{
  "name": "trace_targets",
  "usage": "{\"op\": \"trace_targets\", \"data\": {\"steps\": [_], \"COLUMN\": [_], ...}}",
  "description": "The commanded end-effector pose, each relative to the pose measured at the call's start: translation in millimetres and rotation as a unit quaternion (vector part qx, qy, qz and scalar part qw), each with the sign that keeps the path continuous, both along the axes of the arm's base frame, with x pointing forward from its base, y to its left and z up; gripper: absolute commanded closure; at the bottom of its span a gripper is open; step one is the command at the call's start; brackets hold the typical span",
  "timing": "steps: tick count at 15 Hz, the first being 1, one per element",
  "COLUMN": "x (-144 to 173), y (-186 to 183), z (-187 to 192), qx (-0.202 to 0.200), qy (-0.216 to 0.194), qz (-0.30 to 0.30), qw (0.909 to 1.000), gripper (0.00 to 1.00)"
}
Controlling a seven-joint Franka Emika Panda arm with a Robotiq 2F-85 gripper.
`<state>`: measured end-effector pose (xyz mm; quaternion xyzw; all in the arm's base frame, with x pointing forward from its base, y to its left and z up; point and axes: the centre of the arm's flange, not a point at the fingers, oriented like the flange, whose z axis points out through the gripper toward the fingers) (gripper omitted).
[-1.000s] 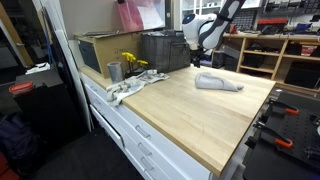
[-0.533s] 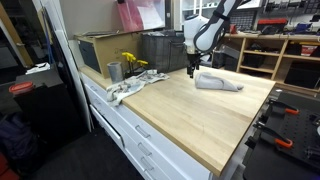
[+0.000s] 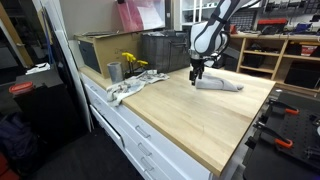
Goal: Fold the grey towel into a triangular shape
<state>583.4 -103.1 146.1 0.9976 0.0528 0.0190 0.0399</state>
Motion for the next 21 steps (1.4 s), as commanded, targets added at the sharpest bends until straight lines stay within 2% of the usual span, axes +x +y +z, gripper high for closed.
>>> {"op": "trace_targets", "data": {"steps": [1,3,4,7,10,15,21], "x": [-2,-4,-5,-6,-8,-5,-5], "y": [-10,-12,-14,-15,-15,1,13], "z": [-6,-13,-16,-21,-21,-6,-2], "qx": [0.000,-0.004,-0.006,-0.009,-0.011,-0.013,-0.027], "qy": [-0.004,-0.003,-0.003,-0.006,-0.014,-0.037,-0.043], "qz": [-0.006,-0.013,-0.016,-0.020,-0.024,-0.014,-0.014], "qw": [1.0000,0.9999,0.9999,0.9997,0.9996,0.9991,0.9986], "gripper": [0.00,0.02,0.23,0.38,0.63,1.00,0.98]}}
